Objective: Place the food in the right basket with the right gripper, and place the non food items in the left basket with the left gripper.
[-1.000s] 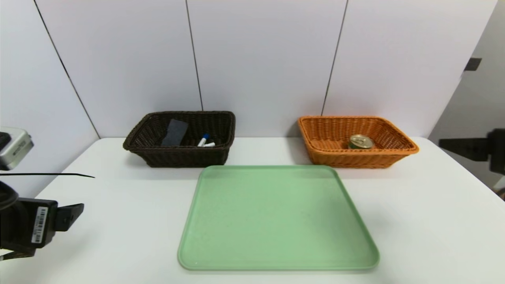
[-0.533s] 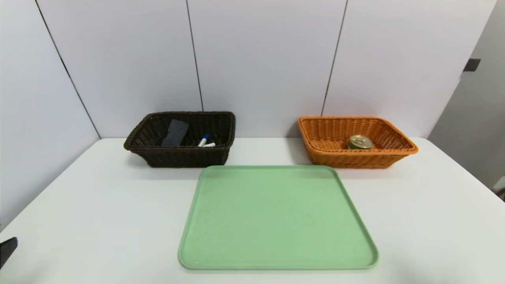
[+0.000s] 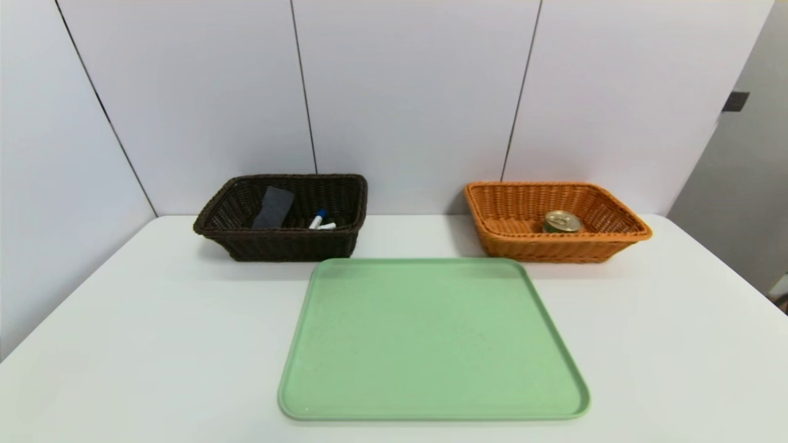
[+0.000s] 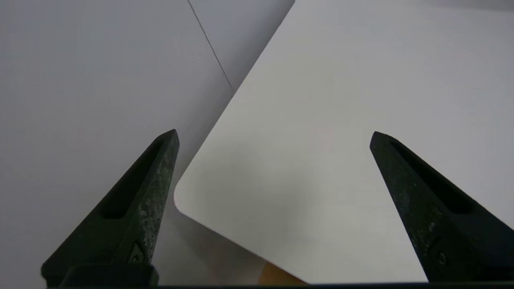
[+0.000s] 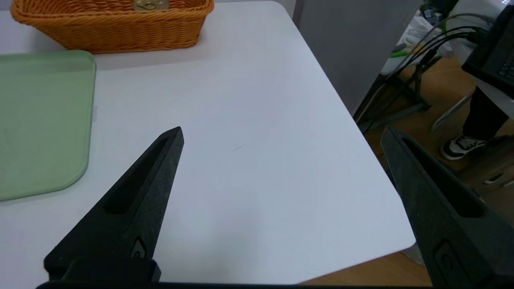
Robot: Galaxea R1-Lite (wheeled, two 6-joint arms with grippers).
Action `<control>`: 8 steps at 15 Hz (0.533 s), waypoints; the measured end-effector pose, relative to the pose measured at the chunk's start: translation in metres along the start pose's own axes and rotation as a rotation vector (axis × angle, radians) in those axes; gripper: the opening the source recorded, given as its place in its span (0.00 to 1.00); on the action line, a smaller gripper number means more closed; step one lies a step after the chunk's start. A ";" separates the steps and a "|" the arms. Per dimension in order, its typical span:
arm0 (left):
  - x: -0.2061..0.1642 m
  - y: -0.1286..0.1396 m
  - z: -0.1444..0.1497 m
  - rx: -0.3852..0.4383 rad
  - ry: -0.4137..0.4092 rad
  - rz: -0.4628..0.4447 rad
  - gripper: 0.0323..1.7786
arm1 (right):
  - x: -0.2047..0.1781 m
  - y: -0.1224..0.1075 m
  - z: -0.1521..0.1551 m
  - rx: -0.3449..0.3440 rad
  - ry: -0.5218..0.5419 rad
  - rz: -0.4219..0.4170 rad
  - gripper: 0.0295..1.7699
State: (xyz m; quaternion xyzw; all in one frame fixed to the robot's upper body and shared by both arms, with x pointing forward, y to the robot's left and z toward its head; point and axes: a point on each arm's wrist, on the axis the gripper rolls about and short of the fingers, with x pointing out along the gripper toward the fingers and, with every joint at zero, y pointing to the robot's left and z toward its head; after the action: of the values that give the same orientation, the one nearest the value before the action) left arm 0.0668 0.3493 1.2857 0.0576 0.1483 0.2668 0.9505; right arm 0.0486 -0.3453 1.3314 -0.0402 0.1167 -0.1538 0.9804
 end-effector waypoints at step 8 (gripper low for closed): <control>-0.016 0.006 -0.025 0.097 -0.086 -0.005 0.95 | -0.014 -0.001 -0.037 -0.011 -0.028 -0.018 0.96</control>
State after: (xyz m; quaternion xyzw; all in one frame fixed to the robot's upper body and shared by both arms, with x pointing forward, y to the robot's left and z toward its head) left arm 0.0435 0.3470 1.2672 0.1144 0.1203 0.2543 0.9528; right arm 0.0262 -0.3431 1.2984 -0.0487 0.1033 -0.1614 0.9803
